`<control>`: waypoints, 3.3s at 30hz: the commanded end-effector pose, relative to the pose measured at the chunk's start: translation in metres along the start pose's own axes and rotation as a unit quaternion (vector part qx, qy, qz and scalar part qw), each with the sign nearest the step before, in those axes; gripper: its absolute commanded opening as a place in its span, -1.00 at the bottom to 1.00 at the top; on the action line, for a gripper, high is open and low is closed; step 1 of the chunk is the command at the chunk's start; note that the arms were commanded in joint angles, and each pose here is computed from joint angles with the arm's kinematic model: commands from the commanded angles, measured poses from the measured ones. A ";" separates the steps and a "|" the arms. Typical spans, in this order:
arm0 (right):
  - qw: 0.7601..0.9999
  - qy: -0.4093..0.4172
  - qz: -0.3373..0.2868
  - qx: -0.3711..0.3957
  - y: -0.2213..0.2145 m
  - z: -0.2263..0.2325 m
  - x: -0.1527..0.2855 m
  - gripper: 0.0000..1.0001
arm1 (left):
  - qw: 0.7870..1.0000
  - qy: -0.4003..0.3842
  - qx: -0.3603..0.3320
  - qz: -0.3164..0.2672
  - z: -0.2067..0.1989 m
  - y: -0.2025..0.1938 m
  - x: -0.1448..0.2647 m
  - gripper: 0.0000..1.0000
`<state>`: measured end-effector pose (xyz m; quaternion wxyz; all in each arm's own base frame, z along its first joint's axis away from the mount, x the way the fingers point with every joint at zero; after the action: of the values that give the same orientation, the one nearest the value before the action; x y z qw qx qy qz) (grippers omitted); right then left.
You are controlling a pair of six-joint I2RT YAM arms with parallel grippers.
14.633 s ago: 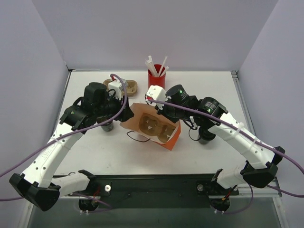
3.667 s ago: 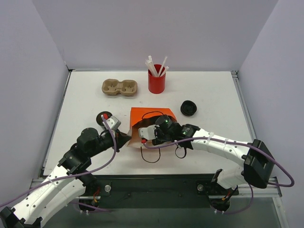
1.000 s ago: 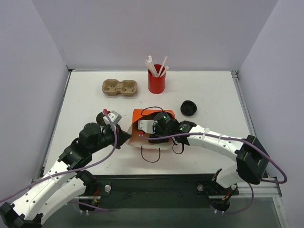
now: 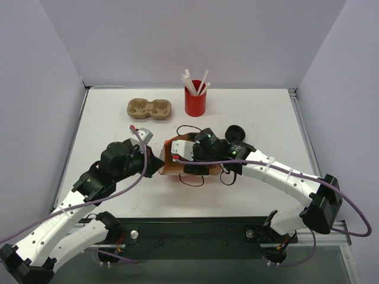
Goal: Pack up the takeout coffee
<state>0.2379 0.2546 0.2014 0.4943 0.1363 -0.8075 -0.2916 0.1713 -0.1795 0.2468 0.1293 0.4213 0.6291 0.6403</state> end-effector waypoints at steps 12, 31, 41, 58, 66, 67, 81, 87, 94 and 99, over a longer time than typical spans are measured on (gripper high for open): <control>0.990 0.002 -0.097 -0.102 0.044 -0.012 0.065 0.30 | 0.998 0.029 0.044 -0.027 0.001 0.047 -0.003 -0.85; 0.959 -0.065 -0.164 -0.222 0.071 -0.059 0.106 0.20 | 0.994 0.073 0.066 -0.045 0.012 0.066 -0.013 -0.26; 0.916 -0.146 -0.223 -0.299 0.094 -0.105 0.119 0.19 | 0.994 0.077 0.054 -0.055 0.015 0.080 -0.021 -0.22; 0.791 -0.230 -0.304 -0.478 0.094 -0.188 0.133 0.20 | 0.986 0.122 -0.006 -0.111 0.021 0.140 0.019 0.13; 0.772 -0.214 -0.228 -0.554 0.043 -0.249 0.057 0.18 | 0.988 0.109 -0.031 -0.106 0.012 0.133 0.056 0.65; 0.770 -0.206 -0.214 -0.565 0.032 -0.255 0.040 0.18 | 0.986 0.128 -0.015 -0.105 0.016 0.132 0.062 0.72; 0.769 -0.149 -0.258 -0.566 0.030 -0.309 -0.056 -0.08 | 0.986 0.162 0.014 -0.042 0.021 0.110 0.076 0.95; 0.772 -0.141 -0.273 -0.557 0.028 -0.319 -0.080 -0.13 | 0.984 0.172 0.026 -0.046 0.024 0.115 0.069 0.95; 0.776 -0.131 -0.286 -0.547 0.030 -0.327 -0.092 -0.31 | 0.983 0.171 0.038 -0.054 0.025 0.124 0.058 0.94; 0.772 -0.130 -0.305 -0.542 0.036 -0.337 -0.090 -0.31 | 0.983 0.167 0.052 -0.060 0.024 0.124 0.051 0.94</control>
<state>0.5629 0.2135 0.2278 0.2909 -0.0301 -0.4937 -0.8190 0.1970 -0.1451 0.3517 0.0099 0.3075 0.6663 0.6793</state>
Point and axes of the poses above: each gripper's point midway between its finger pads, its own x axis back along the fingers, its own z axis along the line the jaws close on, y = z × x, the point moved 4 cm from there along x, back along the fingers, and after that the axes turned 15 degrees about -x, right-handed, at the moved point
